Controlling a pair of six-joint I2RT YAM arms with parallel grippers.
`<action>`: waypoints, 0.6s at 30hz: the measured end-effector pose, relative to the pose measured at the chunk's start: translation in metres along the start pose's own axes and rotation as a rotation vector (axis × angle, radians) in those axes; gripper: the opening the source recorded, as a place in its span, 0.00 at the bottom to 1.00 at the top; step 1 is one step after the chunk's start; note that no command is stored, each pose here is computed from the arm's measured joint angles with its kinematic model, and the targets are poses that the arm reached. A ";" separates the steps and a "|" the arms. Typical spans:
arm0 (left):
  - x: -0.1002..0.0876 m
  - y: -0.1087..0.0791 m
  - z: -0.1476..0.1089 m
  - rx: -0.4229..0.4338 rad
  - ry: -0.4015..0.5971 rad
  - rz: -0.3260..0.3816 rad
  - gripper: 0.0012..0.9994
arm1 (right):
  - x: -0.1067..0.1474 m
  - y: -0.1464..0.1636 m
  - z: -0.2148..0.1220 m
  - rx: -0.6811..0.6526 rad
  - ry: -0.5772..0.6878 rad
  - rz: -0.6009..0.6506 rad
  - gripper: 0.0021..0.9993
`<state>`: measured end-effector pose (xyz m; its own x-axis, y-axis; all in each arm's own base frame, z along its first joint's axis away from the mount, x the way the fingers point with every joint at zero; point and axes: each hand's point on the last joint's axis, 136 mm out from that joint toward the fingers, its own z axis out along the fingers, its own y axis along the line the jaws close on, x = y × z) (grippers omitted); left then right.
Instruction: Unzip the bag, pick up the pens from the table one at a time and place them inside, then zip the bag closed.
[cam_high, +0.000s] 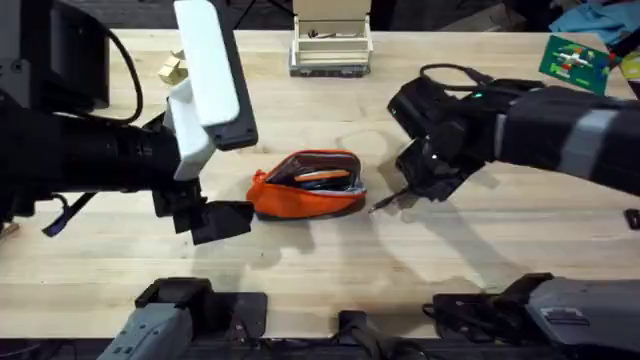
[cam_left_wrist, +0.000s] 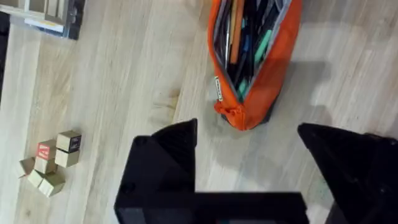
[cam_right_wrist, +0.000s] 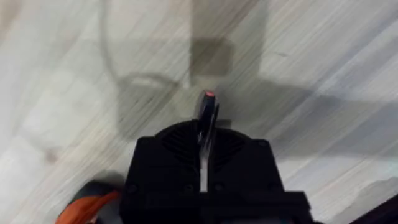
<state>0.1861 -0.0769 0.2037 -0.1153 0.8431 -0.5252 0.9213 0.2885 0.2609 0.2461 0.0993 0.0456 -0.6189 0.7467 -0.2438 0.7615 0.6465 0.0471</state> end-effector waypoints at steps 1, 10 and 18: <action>0.000 0.000 0.000 0.000 0.000 0.000 0.99 | -0.002 0.001 -0.004 -0.017 -0.003 -0.001 0.04; 0.000 0.000 0.000 0.000 0.000 0.000 0.99 | -0.021 0.013 -0.063 -0.254 -0.056 0.031 0.04; 0.000 0.000 0.000 0.000 0.000 0.000 0.99 | -0.021 0.015 -0.085 -0.347 -0.026 0.141 0.03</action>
<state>0.1861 -0.0769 0.2037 -0.1154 0.8433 -0.5250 0.9212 0.2885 0.2609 0.2539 0.1062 0.1337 -0.5037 0.8311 -0.2358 0.7256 0.5552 0.4066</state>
